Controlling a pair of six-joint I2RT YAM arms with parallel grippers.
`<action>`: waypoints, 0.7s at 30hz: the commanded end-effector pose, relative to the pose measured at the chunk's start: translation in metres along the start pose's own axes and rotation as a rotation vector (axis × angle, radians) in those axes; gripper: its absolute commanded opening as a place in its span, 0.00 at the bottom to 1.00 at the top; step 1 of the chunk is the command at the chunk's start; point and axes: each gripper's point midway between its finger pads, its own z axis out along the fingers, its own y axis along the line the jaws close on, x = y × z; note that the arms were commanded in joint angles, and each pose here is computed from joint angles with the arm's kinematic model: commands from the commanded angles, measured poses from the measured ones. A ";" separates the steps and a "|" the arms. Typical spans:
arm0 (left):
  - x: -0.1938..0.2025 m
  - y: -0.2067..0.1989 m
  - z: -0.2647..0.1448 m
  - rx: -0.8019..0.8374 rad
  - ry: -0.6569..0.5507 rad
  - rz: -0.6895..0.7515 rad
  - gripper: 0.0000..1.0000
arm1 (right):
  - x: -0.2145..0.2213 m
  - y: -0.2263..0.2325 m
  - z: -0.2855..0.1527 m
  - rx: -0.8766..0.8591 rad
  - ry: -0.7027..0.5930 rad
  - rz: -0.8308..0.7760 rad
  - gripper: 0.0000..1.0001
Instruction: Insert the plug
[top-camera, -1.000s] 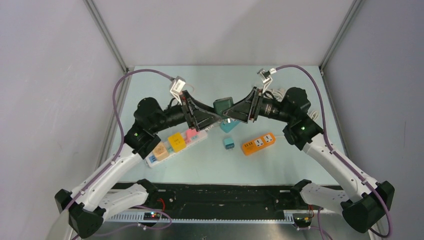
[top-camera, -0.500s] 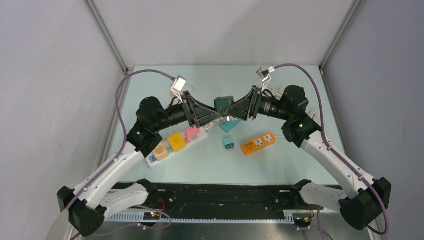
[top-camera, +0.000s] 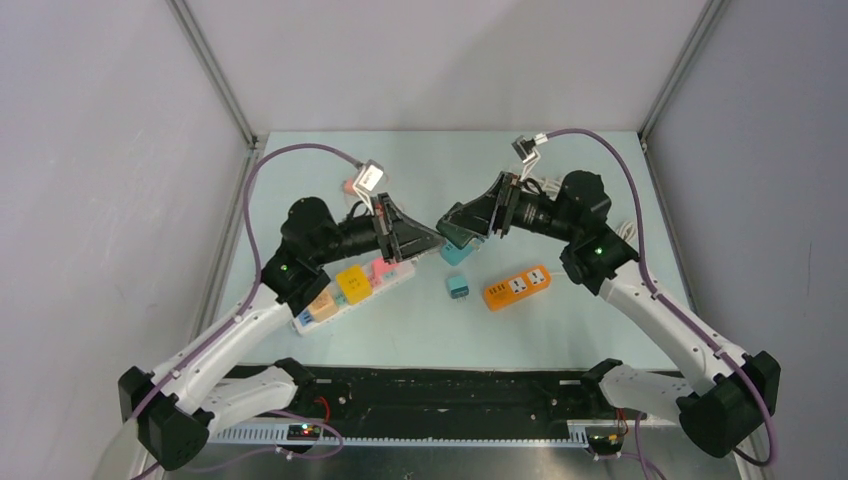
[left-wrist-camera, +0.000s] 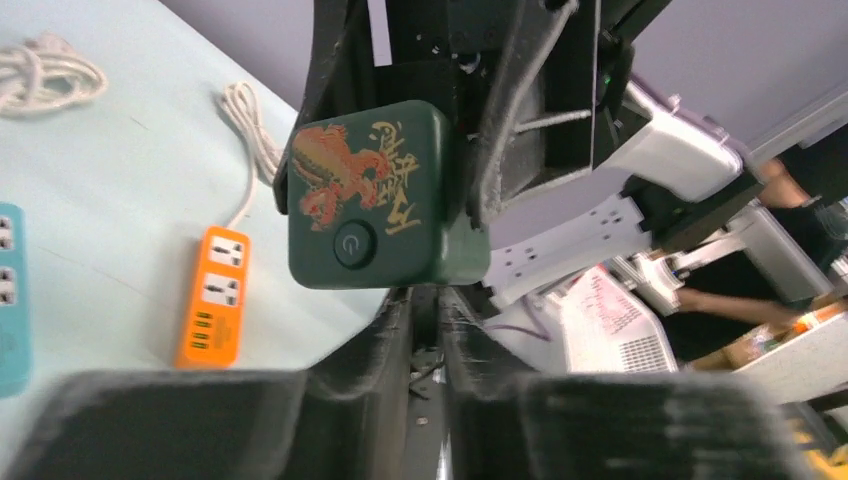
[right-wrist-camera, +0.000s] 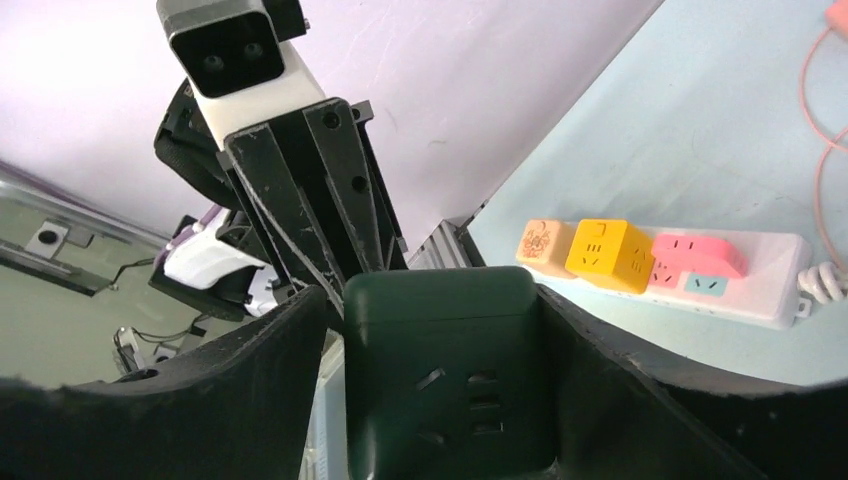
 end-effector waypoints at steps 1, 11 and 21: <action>0.001 -0.002 0.003 0.026 0.002 0.022 0.39 | -0.010 0.011 0.004 -0.025 -0.041 0.016 0.71; -0.011 0.007 0.005 -0.043 -0.066 -0.041 0.78 | -0.010 -0.005 0.010 0.054 -0.054 0.158 0.39; -0.019 0.032 0.009 -0.150 -0.151 -0.186 0.93 | -0.024 -0.011 0.015 0.111 -0.155 0.274 0.40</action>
